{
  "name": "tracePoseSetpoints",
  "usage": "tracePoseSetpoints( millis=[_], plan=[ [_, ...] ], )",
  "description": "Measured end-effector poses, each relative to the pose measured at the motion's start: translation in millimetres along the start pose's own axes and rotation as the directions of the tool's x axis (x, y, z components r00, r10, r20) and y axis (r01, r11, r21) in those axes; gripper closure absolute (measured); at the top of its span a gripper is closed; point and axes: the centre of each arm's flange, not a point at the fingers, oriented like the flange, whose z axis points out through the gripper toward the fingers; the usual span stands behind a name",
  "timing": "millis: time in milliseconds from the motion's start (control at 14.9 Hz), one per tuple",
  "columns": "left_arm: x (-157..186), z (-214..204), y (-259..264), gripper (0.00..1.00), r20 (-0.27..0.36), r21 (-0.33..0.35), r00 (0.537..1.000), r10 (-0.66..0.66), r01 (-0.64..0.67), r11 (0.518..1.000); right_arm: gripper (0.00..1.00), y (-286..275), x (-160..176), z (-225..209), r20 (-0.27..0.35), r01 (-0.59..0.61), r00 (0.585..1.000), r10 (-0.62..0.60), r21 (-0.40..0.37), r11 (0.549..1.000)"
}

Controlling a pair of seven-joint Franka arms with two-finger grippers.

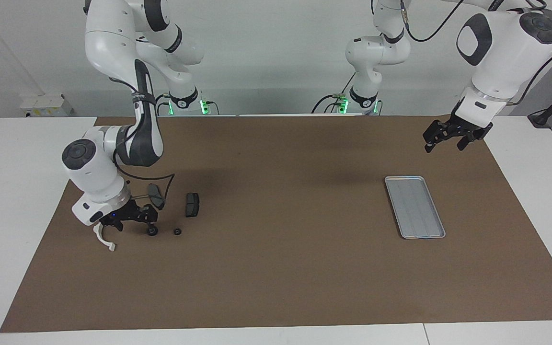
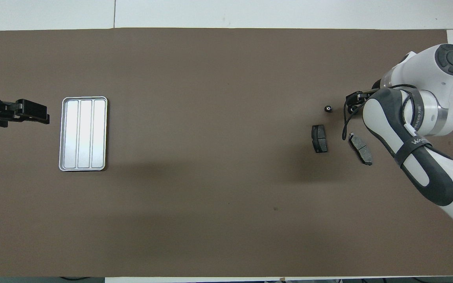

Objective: Pick bearing gear from pile to tray
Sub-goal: 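Grasp a small dark bearing with the right gripper and lift it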

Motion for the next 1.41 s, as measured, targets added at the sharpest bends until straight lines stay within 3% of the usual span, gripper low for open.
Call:
tracePoseSetpoints(
  millis=[337,673,808,942,1010,1279,1413],
  plan=[
    [0,0,0,0.0,0.0,0.0,1.0,0.0,0.0,1.0,0.05,-9,0,12,0.018,-0.01,1.0,0.01,0.002,1.0],
    [0,0,0,0.0,0.0,0.0,1.0,0.0,0.0,1.0,0.0,-9,-5,24,0.041,-0.011,0.999,0.011,0.003,1.0],
    [0,0,0,0.0,-0.001,0.0,1.0,0.0,0.0,1.0,0.1,-9,-7,28,0.05,-0.011,0.999,0.011,0.004,1.0],
    [0,0,0,0.0,-0.001,0.0,1.0,0.0,0.0,1.0,0.1,-9,-9,30,0.056,-0.011,0.998,0.01,0.004,1.0],
    [0,0,0,0.0,-0.001,0.0,1.0,0.0,0.0,1.0,0.17,-9,-9,31,0.057,-0.011,0.998,0.01,0.004,1.0],
    [0,0,0,0.0,-0.001,0.0,1.0,0.0,0.0,1.0,0.62,-9,-9,30,0.055,-0.011,0.998,0.011,0.004,1.0],
    [0,0,0,0.0,-0.001,0.0,1.0,0.0,0.0,1.0,0.65,-9,-7,25,0.046,-0.011,0.999,0.011,0.003,1.0]
  ],
)
